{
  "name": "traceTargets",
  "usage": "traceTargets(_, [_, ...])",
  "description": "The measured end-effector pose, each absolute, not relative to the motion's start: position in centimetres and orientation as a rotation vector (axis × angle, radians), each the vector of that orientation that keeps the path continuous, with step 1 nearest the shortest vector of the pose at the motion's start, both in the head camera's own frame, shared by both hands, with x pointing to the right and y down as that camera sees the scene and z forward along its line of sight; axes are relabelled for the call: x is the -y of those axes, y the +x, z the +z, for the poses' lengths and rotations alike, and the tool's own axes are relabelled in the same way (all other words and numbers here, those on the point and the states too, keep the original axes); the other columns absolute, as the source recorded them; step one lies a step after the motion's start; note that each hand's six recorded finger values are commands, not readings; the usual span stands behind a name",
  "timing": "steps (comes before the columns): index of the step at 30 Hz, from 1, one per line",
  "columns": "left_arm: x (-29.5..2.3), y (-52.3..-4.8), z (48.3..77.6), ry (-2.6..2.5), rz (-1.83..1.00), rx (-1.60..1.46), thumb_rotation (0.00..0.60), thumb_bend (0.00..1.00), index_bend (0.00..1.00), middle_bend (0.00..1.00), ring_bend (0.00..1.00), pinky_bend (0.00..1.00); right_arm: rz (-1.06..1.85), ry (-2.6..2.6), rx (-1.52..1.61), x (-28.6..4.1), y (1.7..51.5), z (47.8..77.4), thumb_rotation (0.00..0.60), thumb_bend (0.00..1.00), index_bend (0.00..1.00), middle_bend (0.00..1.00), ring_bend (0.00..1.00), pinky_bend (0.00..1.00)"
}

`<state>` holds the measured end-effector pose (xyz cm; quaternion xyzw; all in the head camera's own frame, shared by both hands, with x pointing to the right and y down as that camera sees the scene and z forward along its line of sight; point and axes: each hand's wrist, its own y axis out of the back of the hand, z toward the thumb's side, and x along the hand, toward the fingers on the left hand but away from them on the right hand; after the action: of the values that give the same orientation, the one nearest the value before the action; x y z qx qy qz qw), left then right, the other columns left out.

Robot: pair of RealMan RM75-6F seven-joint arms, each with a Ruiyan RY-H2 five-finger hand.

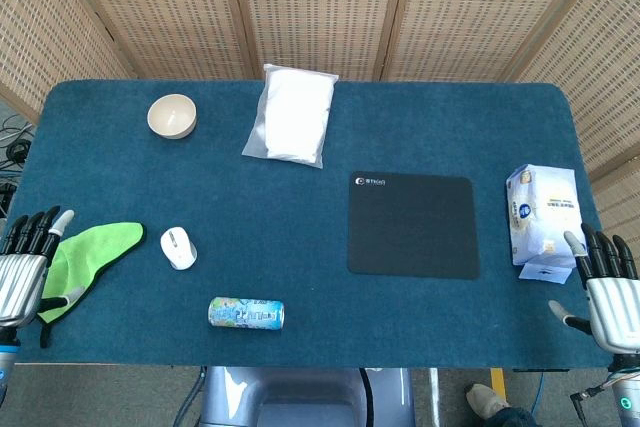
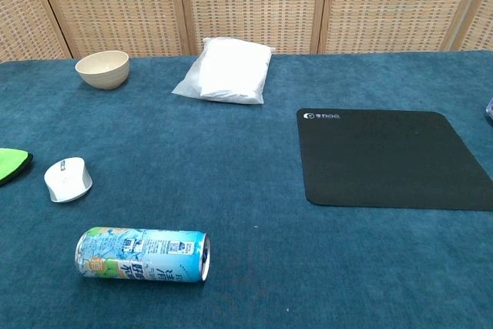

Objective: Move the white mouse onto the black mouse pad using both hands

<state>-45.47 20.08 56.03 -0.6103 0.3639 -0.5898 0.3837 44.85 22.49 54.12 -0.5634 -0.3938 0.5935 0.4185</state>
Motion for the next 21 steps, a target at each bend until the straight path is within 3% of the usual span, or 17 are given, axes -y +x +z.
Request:
traceTargets(10, [-20.0,-45.2,57.6,-1.606,-1.531,-0.878,0.6,0.0,0.0,0.0,0.0,0.0,1.505,-1.399,1.019,-22.2,45.2,54.1,0.6,0.0,0.0,0.0,0.0,0.0])
traceTargets(16, [-17.8,-43.6,60.5,-1.703,-1.451,-0.694,0.6,0.05,0.0,0.0,0.0,0.0,1.536,-1.385,1.031,-21.8,45.8,54.4,0.6,0.0,0.0,0.0,0.0,0.0])
traceTargets(21, [-15.7,-42.3,63.2,-1.752,-1.314,-0.51,0.6,0.1,0.07,0.0,0.0,0.05,1.559,-1.37,1.043,-21.4,46.2,54.7,0.6,0.0,0.0,0.0,0.0,0.0])
